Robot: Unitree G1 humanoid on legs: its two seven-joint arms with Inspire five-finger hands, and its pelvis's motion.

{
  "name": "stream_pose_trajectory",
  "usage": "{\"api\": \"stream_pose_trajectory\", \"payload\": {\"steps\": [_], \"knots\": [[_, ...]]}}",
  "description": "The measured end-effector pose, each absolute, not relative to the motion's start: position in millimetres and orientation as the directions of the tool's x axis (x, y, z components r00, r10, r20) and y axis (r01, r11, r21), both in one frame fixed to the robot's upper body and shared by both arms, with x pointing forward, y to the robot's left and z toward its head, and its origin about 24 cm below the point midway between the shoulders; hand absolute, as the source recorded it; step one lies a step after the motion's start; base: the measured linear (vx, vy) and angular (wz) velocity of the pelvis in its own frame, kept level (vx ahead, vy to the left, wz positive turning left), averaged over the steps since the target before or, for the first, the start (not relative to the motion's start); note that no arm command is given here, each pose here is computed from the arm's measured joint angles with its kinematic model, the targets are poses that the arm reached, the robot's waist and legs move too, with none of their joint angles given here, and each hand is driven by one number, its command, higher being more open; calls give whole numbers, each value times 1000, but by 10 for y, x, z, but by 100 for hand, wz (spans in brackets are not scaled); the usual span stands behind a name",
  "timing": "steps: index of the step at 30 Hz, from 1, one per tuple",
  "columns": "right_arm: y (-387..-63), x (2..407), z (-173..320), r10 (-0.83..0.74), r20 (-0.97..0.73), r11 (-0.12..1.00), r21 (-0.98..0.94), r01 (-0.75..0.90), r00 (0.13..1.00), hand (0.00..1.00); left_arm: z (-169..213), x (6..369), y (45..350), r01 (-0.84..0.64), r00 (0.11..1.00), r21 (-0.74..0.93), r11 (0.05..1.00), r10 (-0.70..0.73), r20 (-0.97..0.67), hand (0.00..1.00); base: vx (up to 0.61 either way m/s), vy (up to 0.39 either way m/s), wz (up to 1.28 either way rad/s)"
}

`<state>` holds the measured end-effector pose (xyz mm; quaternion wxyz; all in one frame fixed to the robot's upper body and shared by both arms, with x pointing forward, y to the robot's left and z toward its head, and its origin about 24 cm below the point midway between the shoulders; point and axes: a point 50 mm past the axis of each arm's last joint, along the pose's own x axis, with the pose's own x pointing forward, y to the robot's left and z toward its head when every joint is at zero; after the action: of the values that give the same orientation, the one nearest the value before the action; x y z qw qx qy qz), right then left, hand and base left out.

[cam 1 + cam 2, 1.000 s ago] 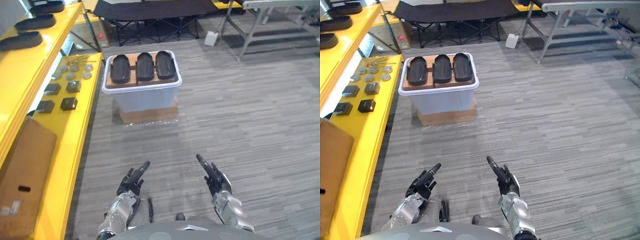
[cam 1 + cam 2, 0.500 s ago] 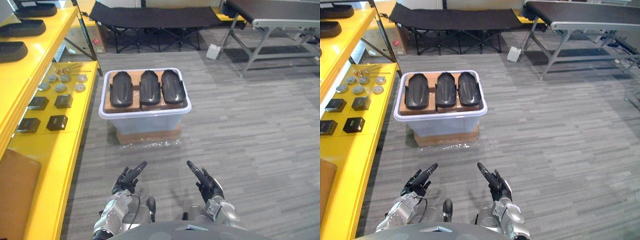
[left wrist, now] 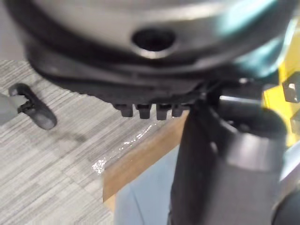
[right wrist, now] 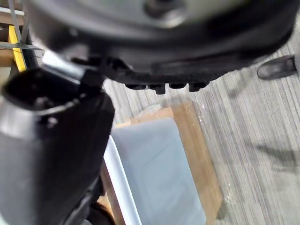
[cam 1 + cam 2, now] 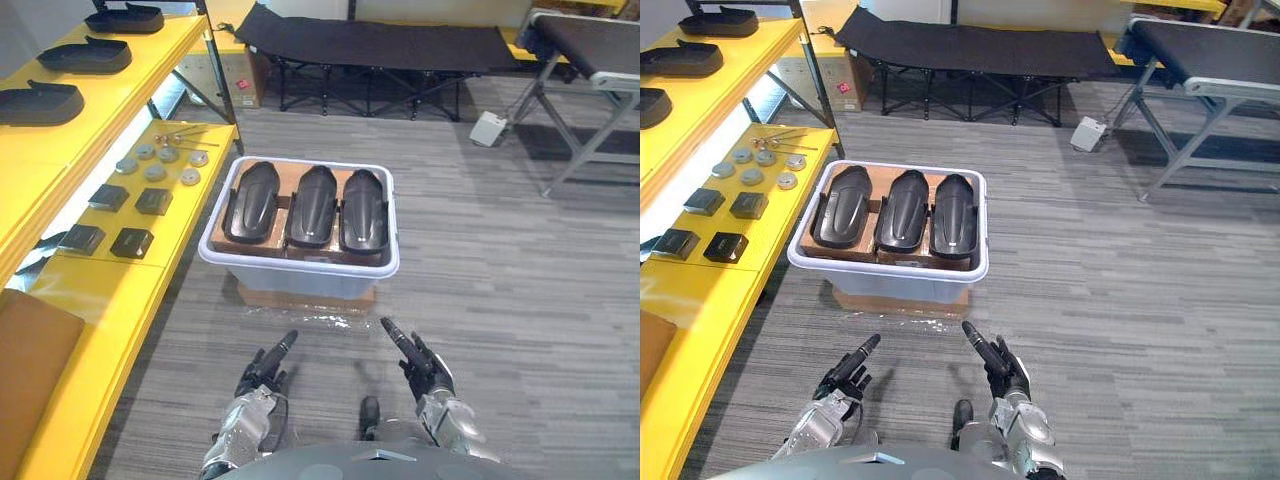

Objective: Walk over and take three plastic housings, then place them on the shelf

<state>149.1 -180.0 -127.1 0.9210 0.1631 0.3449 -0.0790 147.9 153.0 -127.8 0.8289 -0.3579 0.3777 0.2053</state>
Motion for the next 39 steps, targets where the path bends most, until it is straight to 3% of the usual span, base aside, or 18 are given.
{"api": "stream_pose_trajectory", "payload": {"steps": [6,15,22,25,30,36,39], "knots": [[-2107,1558,-1081,-182,-578,937,143,318,796,100,-1230,1533,1556,-595,644,-422,685,91,-760,100,145,45,2],[-2063,1733,-704,-268,-397,933,122,340,878,100,-1052,1615,1903,-538,696,-296,789,217,-685,100,123,82,4],[-2315,1921,-563,-375,-359,907,51,419,855,100,-1145,1410,1832,-518,662,-267,812,183,-726,100,-28,-6,0],[-2593,2122,-406,-412,-336,901,-15,433,847,100,-1187,1309,1727,-455,662,-262,851,126,-739,100,-132,-19,19],[-3050,2791,90,-483,-278,872,-65,485,830,100,-1141,1419,1753,-418,696,-285,863,102,-711,100,-170,5,35],[-3370,3421,1082,-489,-111,871,-120,476,865,100,-1018,1673,1797,-375,763,-317,871,96,-639,100,-161,20,21],[-3444,3513,1381,-497,-65,863,-148,484,866,100,-983,1741,1760,-351,782,-328,877,82,-618,100,-69,19,17]]}}
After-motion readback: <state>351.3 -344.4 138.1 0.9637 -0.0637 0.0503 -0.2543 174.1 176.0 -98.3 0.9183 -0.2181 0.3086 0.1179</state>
